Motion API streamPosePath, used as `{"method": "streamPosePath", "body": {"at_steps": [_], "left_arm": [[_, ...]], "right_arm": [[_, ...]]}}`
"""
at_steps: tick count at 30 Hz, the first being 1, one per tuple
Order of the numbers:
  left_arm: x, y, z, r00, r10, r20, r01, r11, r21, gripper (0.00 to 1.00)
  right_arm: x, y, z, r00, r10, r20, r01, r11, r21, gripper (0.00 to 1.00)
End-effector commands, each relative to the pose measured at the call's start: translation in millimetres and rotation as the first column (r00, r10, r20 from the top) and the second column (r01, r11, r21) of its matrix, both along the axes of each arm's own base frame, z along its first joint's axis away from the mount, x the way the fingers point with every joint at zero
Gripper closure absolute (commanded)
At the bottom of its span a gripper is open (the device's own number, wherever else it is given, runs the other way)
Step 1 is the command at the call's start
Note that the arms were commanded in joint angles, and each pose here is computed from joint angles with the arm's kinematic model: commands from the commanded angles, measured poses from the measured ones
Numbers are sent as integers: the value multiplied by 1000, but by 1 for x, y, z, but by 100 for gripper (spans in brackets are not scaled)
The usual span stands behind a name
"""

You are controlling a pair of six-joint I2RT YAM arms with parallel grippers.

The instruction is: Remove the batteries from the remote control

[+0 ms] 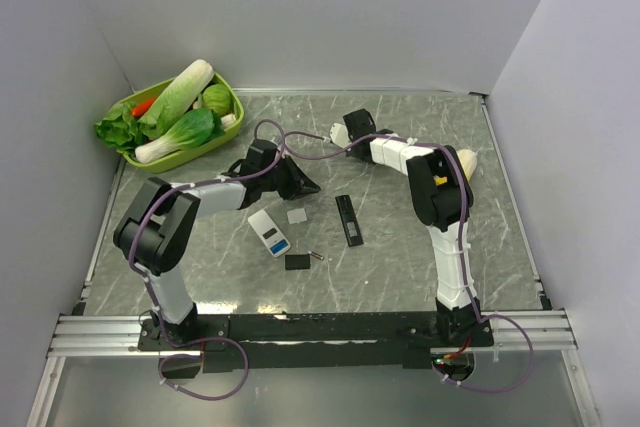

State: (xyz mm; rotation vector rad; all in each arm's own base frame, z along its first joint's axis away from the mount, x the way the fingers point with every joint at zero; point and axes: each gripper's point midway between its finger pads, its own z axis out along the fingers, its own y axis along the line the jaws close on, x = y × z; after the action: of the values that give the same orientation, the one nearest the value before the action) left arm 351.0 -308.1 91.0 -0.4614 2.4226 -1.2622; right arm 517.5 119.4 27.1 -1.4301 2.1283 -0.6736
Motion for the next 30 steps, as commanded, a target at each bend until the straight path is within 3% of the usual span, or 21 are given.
{"method": "streamPosePath", "body": {"at_steps": [1,9,12,14,18,20,22,26,30], "left_arm": [[8,7,19,997,28,66,-29,999,14,84],[9,21,22,994,72,83,-76,996,49,77],[9,35,26,987,134,85,-141,986,84,66],[12,59,22,968,238,75,-248,955,163,59],[-1,99,15,929,367,48,-366,890,271,56],[-7,123,17,891,449,65,-448,847,288,55],[-14,132,29,884,458,91,-465,844,269,47],[-33,122,50,929,317,189,-351,917,191,44],[-49,102,94,924,198,326,-223,974,43,42]], "right_arm": [[-7,6,13,999,33,-17,-32,999,17,100],[-4,11,27,1000,12,9,-13,997,71,100],[-3,17,48,999,-5,36,1,991,130,100],[-3,19,65,998,-38,52,29,984,174,100],[-16,21,92,993,-107,59,88,960,265,100],[-31,27,103,991,-133,32,115,939,324,100],[-53,35,108,989,-146,-11,139,916,375,100],[-113,82,113,992,-28,-125,88,856,509,100],[-191,139,118,961,161,-223,31,742,670,100]]}}
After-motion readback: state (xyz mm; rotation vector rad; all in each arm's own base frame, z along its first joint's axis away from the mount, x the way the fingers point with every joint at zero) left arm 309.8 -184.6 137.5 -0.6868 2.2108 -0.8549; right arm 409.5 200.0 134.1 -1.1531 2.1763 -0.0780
